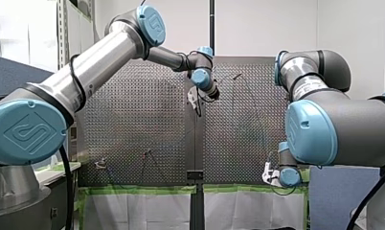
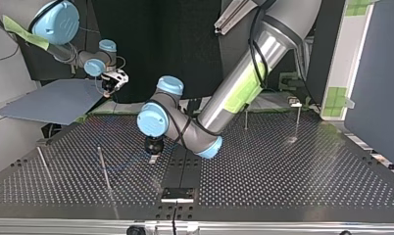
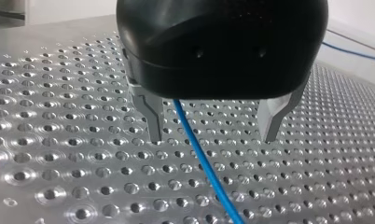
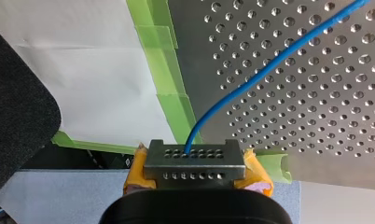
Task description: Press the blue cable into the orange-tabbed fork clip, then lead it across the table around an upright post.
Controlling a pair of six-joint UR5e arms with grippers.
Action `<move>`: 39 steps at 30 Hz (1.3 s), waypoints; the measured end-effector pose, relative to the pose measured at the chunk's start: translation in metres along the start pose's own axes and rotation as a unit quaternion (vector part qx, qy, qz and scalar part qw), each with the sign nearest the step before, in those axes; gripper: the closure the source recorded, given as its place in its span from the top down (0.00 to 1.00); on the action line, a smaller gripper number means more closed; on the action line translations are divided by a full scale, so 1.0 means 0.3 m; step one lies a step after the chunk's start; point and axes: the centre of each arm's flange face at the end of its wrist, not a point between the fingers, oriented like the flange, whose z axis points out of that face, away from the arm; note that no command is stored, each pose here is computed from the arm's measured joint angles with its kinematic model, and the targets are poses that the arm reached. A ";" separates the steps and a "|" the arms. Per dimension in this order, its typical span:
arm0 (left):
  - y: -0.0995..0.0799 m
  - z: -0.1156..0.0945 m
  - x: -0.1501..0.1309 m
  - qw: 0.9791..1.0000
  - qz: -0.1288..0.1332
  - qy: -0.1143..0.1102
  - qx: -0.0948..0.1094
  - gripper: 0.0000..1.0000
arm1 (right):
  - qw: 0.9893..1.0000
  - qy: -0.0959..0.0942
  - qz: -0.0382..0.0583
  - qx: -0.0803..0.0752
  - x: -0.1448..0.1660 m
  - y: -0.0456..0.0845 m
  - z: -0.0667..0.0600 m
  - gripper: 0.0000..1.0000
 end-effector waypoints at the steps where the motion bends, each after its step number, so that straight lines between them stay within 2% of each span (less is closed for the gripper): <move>1: 0.001 0.001 0.000 1.000 -0.005 0.002 0.002 1.00 | 1.000 0.000 0.000 0.000 0.001 0.000 0.001 0.00; 11: 0.040 -0.004 0.000 0.998 -0.053 0.013 0.003 1.00 | 1.000 0.000 0.000 0.000 0.002 0.001 0.002 0.00; 14: 0.050 -0.013 -0.023 0.998 -0.068 0.011 0.011 1.00 | 1.000 0.000 0.000 0.001 0.002 0.001 0.002 0.00; 19: 0.055 -0.034 -0.054 0.995 -0.096 0.008 0.034 1.00 | 1.000 -0.001 0.000 0.001 0.000 -0.001 0.001 0.00; 22: 0.063 -0.046 -0.020 0.993 -0.110 0.025 0.042 1.00 | 1.000 -0.003 -0.001 0.001 -0.002 -0.003 0.000 0.00; 26: 0.072 -0.069 0.045 0.989 -0.125 0.058 0.046 1.00 | 1.000 -0.004 -0.001 0.001 -0.003 -0.004 -0.001 0.00; 30: 0.085 -0.102 0.115 0.987 -0.121 0.098 0.044 1.00 | 1.000 -0.004 -0.002 0.001 -0.003 -0.004 -0.002 0.00; 33: 0.092 -0.124 0.121 0.987 -0.111 0.108 0.038 1.00 | 1.000 -0.004 -0.002 0.001 -0.003 -0.005 -0.002 0.00; 39: 0.099 -0.147 0.047 0.991 -0.103 0.087 0.023 1.00 | 1.000 -0.004 -0.002 0.001 -0.001 -0.003 -0.002 0.00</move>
